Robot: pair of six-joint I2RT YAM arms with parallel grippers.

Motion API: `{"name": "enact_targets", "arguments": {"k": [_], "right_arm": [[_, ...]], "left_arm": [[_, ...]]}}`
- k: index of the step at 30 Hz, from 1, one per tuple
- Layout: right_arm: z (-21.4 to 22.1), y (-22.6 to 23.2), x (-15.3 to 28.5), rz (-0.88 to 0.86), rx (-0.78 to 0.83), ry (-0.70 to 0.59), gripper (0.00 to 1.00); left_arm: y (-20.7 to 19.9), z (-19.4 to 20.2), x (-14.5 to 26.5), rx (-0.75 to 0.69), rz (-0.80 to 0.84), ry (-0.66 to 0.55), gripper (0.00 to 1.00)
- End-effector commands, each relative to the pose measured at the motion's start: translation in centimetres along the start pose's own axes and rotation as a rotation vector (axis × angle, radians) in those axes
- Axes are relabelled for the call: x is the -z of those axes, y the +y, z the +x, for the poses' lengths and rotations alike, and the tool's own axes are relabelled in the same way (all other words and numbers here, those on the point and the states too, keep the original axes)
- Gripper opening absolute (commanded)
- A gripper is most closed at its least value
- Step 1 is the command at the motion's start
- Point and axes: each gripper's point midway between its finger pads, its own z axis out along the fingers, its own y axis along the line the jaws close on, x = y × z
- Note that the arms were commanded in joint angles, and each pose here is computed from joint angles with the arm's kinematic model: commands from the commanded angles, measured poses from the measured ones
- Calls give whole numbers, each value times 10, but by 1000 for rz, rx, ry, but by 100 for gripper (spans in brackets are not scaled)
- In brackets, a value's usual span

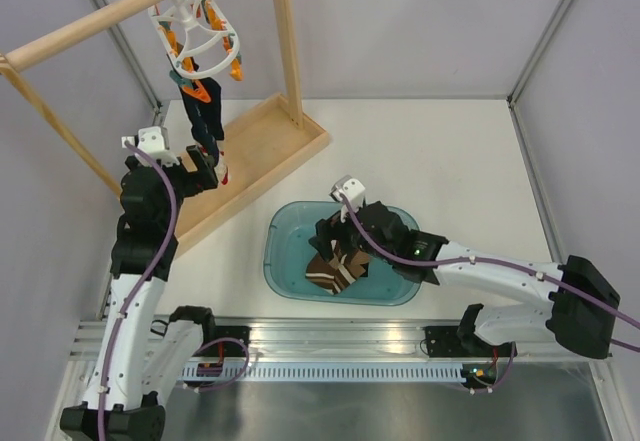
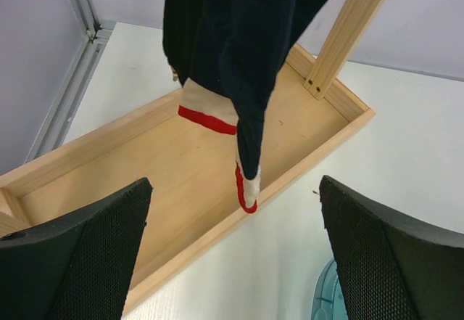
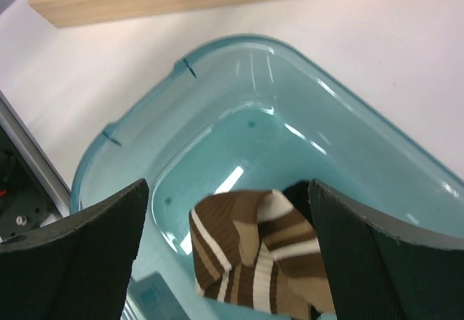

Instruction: Remove the socks clipped to the hanger

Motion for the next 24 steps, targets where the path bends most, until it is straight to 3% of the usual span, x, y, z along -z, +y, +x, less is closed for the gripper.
{"name": "enact_targets", "arguments": {"k": [1,5,7,8,9,11,12,16,24], "right_arm": [[-60,21,-14,-52,45,-142,94],[-95,33,-42,-92,54,-239,94],[-135,42,-50,-128,53,-342,94],[-131,45,-67,-142,64,-328,94],[-160,54,-70,-160,67,-384,94],[-161,61,-98,-176,96,-373,94],[-185,73,-100,-214,98,-418,94],[-185,88,-147,-255,103,-428,92],[-191,124,-185,-320,137,-473,91]], "left_arm": [[3,-12,-1,39,17,-27,100],[12,-18,1,47,-21,-47,100],[18,-18,2,41,-53,-54,100],[20,-18,3,37,-61,-55,100],[20,-17,2,35,-62,-54,100],[33,-18,1,44,-105,-55,100],[35,-18,-1,48,-110,-51,100],[44,-17,-9,87,-118,-36,100],[82,-12,-22,310,-107,-33,100]]}}
